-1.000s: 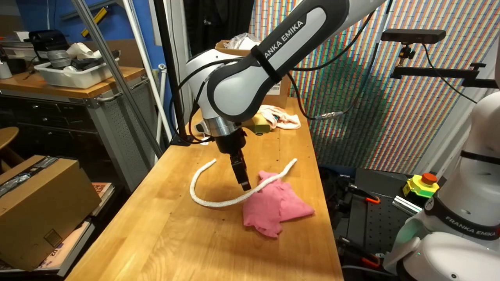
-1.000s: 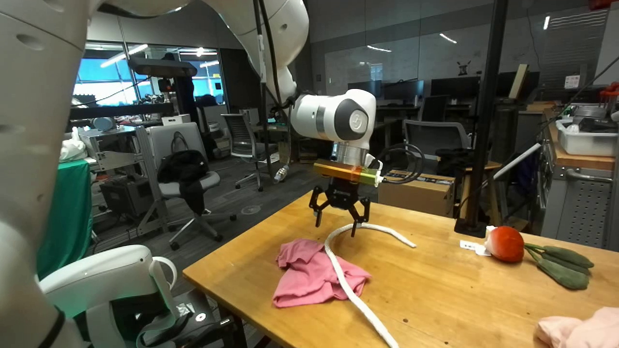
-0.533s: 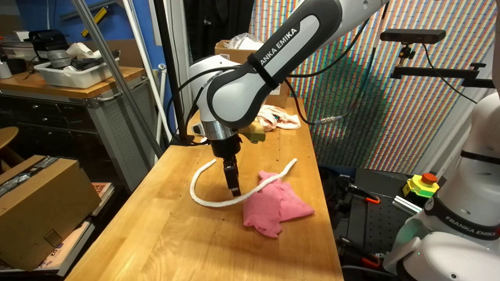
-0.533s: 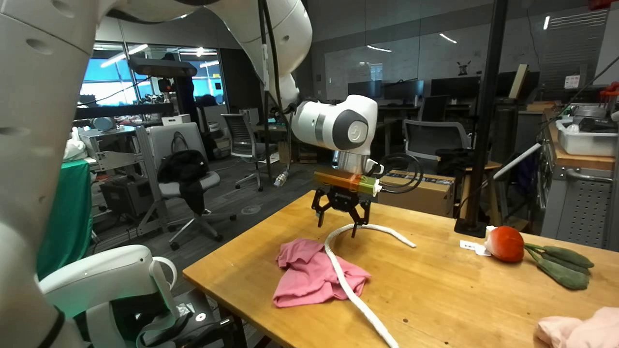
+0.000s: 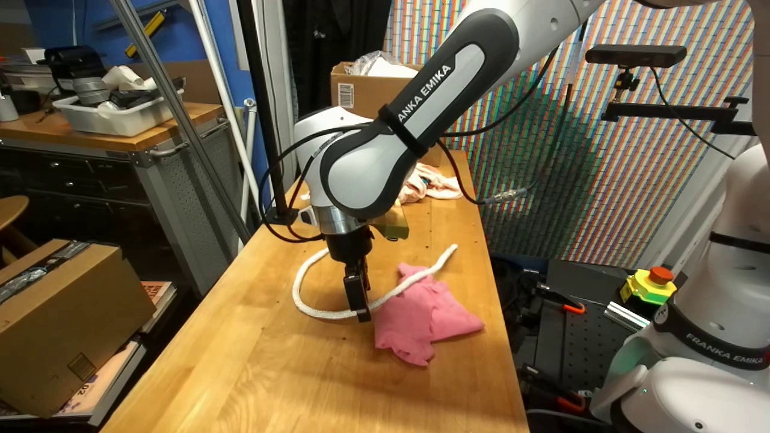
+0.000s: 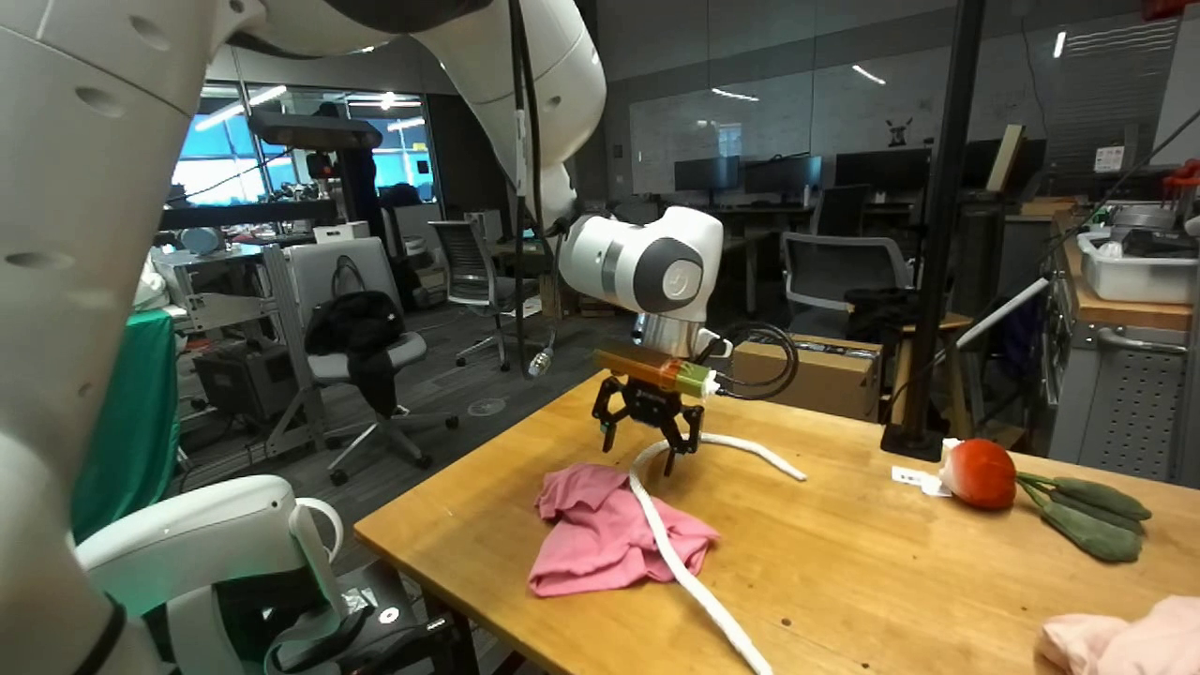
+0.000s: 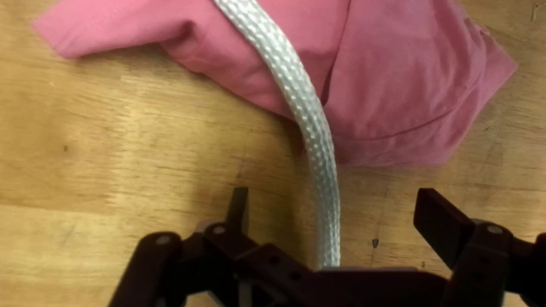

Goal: Separate the clothes, rope and plush toy on the table

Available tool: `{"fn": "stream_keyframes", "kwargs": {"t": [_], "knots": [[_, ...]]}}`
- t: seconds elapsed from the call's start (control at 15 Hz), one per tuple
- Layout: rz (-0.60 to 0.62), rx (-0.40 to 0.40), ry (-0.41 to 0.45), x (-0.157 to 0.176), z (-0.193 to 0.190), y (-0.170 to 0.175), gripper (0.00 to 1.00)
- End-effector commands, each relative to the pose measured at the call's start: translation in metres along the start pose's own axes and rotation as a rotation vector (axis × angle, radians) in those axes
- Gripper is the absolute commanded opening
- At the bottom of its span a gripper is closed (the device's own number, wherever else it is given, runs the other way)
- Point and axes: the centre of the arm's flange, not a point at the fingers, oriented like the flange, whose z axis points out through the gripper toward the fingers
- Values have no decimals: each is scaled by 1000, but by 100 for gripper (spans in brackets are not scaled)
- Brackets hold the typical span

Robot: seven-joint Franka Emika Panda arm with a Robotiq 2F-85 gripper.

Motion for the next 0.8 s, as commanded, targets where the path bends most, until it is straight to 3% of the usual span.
{"fn": "stream_keyframes", "kwargs": {"t": [0.0,0.73], "knots": [[13,-5,12,0,11,-10,100],[1,-11,16,4,24,-18,100]]}}
